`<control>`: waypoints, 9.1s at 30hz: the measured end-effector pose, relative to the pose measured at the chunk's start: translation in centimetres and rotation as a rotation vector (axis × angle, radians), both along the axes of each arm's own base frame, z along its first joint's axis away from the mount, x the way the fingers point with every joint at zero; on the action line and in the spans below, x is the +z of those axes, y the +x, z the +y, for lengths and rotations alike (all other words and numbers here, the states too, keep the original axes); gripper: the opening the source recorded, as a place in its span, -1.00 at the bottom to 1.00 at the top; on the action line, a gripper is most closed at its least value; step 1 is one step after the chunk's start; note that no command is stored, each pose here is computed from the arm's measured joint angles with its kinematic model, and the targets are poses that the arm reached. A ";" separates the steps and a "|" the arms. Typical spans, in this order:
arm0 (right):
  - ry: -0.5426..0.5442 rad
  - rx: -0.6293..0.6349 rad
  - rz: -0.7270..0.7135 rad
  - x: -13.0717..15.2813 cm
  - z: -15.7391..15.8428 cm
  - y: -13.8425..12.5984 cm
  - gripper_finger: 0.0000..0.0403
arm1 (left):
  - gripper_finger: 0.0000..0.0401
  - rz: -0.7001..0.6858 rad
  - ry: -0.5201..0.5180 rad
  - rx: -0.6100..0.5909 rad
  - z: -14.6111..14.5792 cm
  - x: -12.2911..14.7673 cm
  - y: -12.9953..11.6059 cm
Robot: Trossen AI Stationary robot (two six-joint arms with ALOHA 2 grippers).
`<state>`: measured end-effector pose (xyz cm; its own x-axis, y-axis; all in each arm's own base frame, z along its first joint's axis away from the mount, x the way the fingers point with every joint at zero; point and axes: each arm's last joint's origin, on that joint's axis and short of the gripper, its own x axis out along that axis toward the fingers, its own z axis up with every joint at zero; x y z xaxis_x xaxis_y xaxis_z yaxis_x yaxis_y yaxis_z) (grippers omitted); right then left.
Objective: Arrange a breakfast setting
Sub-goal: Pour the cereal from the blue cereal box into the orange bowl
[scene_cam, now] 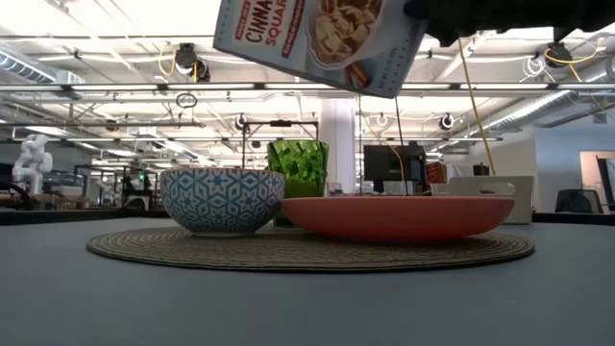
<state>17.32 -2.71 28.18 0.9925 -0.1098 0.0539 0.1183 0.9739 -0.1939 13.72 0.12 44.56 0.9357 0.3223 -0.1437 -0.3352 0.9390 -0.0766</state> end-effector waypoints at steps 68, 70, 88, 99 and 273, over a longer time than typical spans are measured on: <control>0.269 0.281 0.341 -2.4 1.8 -4.6 -0.28 | -0.22 0.150 -0.270 0.066 -0.4 -12.6 4.6; 0.271 0.281 0.348 -2.4 1.8 -4.5 -0.28 | -0.22 0.150 -0.270 0.066 -0.4 -12.6 4.6; 0.294 0.280 0.315 -1.3 1.7 -3.8 -0.29 | -0.22 0.151 -0.269 0.066 -0.4 -12.6 4.6; 0.318 0.271 0.387 0.3 1.5 -3.0 -0.29 | -0.22 0.151 -0.269 0.066 -0.4 -12.6 4.6; 0.332 0.255 0.556 2.7 0.8 1.6 -0.29 | -0.22 0.242 -0.214 0.062 -0.3 -13.2 4.2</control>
<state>18.91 -1.86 30.88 0.8600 0.2079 -0.4660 -0.1526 0.9762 0.1539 17.96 -0.23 31.32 0.8456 0.3161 -0.4302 -0.4240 0.8873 -0.1814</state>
